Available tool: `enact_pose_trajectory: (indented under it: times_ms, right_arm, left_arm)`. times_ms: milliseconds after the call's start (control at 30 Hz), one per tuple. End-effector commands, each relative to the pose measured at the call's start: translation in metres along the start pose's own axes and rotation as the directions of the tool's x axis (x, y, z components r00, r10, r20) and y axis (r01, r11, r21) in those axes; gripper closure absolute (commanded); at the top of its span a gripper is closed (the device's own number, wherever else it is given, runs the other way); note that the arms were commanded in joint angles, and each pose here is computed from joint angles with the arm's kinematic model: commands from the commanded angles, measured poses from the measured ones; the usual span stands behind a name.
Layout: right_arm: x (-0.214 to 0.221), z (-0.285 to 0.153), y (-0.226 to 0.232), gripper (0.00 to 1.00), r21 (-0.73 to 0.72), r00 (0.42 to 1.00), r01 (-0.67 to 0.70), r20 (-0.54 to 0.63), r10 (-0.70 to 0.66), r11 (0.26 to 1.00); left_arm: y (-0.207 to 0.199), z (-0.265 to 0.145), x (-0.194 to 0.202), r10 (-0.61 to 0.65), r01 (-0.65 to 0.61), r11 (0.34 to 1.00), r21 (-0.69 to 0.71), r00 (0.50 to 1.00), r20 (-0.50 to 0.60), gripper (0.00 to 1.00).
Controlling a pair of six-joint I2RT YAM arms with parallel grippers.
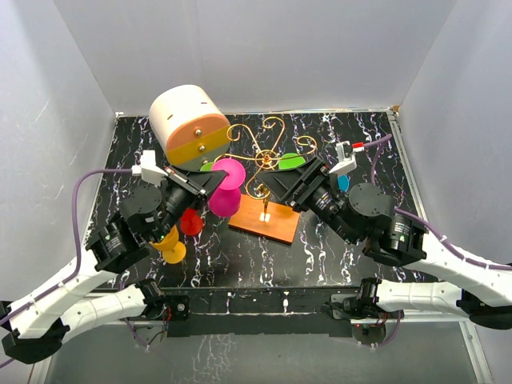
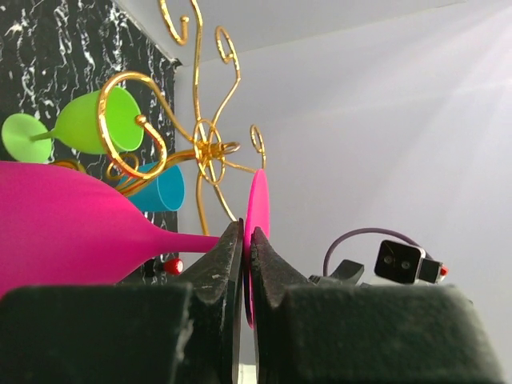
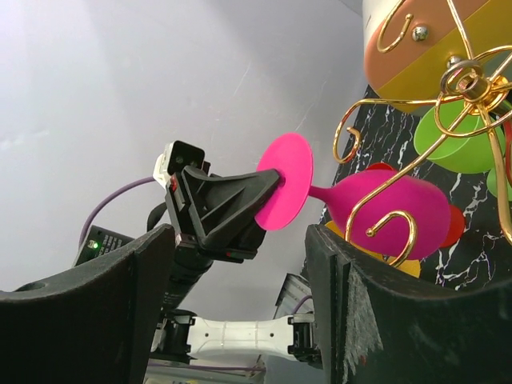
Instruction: Place the wine glass upside down on the wine glass rack
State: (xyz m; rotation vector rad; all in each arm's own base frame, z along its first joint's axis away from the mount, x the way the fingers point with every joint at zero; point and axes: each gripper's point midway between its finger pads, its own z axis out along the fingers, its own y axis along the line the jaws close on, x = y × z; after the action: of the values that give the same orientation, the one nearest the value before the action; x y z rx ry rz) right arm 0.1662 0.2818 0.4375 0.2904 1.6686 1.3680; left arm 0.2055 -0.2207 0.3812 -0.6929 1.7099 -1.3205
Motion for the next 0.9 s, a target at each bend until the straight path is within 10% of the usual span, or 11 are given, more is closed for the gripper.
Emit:
enact_pose_trajectory:
  times_ms: [0,867]
  right_arm:
    - [-0.008,-0.003,0.012,0.36,-0.049,1.000,-0.016,0.024,0.017,0.999]
    - [-0.017,-0.011,0.016,0.41,-0.052,0.999,-0.034,0.034,0.036,0.998]
  left_arm:
    - [-0.036,0.009,-0.012,-0.008,0.001,0.994,0.112,0.998,0.062,1.00]
    - [-0.017,0.061,-0.045,-0.063,0.063,0.998,0.005,0.989,0.135,1.00]
